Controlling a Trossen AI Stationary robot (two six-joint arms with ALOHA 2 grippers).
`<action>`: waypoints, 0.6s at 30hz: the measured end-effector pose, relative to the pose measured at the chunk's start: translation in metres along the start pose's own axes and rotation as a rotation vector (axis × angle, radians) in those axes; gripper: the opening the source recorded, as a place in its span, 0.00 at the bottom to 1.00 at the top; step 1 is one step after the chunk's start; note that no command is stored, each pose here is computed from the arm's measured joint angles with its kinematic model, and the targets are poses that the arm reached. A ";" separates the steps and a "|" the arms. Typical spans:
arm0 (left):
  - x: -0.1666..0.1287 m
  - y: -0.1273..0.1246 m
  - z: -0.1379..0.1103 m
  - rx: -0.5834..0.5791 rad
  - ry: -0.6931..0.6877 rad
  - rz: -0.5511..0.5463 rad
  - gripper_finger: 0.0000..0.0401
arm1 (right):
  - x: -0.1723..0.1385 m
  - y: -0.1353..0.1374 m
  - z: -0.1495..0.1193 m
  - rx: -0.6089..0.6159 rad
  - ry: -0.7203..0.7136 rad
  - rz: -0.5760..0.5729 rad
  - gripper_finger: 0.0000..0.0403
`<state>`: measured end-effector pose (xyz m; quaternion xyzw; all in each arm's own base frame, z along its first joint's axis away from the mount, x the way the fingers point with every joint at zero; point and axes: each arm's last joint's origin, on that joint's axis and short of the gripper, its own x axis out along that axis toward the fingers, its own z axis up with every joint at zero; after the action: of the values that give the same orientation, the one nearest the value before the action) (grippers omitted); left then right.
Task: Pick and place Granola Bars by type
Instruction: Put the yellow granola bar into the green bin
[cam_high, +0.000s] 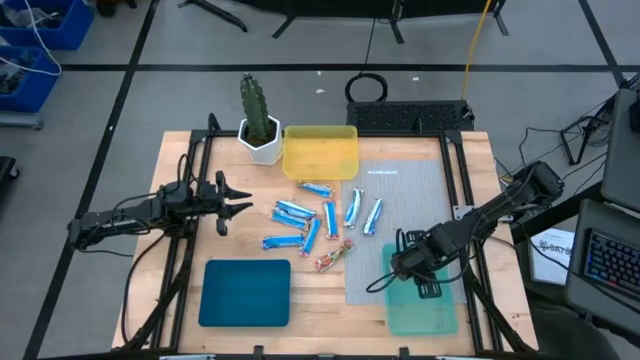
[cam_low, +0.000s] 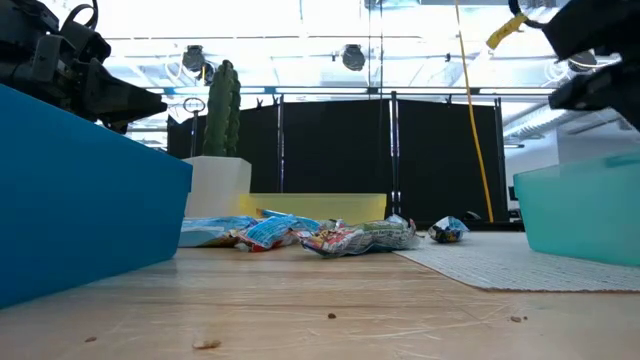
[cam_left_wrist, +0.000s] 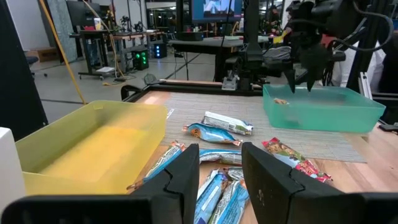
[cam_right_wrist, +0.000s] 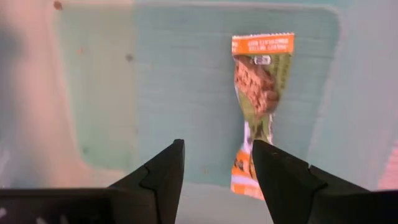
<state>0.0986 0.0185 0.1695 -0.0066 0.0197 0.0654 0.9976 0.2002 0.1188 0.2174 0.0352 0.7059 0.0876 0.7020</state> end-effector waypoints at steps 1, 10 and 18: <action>0.000 0.000 0.000 0.000 0.000 0.000 0.31 | -0.003 0.000 -0.001 -0.003 0.010 -0.004 0.45; 0.000 0.000 0.000 0.000 0.000 0.000 0.31 | -0.033 0.003 -0.005 -0.023 0.008 -0.010 0.45; 0.000 0.000 0.000 0.000 0.000 0.000 0.31 | -0.072 0.000 -0.004 -0.033 -0.047 -0.016 0.45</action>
<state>0.0986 0.0185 0.1696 -0.0066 0.0196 0.0655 0.9976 0.1971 0.1060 0.2879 0.0199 0.6879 0.0929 0.7195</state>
